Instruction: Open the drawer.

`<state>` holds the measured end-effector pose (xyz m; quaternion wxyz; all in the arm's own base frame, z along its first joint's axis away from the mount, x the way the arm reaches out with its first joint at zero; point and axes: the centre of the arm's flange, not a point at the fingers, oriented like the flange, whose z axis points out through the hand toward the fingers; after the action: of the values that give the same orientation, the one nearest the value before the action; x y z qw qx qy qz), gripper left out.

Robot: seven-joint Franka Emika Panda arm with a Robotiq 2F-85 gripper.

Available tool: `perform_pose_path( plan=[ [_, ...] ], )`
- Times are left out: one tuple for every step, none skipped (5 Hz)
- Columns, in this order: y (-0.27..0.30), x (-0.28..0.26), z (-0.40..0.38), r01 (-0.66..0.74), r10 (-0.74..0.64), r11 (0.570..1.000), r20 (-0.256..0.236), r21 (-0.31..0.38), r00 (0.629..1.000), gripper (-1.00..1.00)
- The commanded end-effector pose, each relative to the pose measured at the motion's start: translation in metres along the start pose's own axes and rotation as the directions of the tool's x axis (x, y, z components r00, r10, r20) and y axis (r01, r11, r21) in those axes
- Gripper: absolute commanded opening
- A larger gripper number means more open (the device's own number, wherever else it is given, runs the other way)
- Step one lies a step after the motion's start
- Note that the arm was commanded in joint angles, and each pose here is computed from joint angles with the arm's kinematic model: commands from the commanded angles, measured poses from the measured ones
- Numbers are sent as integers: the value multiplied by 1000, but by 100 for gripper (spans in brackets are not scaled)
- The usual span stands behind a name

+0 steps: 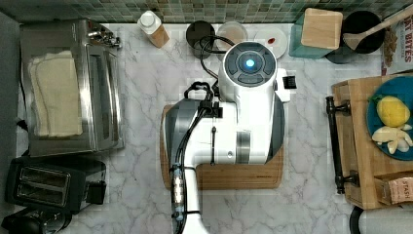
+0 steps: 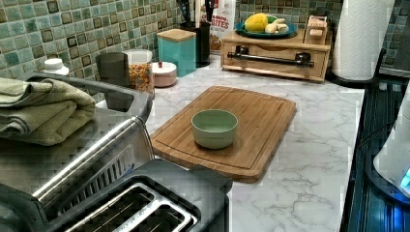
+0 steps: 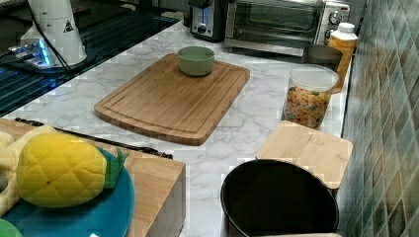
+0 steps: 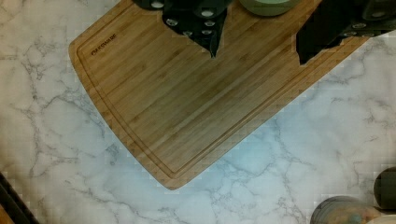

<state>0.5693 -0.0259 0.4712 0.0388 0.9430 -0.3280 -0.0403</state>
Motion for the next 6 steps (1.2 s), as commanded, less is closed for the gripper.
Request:
perform_pose_path(
  plan=[
    [0,-1,3,2,-2,1000,4,-6,1000,100],
    [0,-1,3,2,-1,1000,4,-6,1000,100],
    [20,-6,24,185,-184,983,-35,6,982,100],
    [46,-5,39,360,-359,933,-46,21,932,100],
    [60,12,48,478,-478,878,-16,-9,878,100],
    [84,24,60,569,-570,821,-7,-54,822,100]
  ],
)
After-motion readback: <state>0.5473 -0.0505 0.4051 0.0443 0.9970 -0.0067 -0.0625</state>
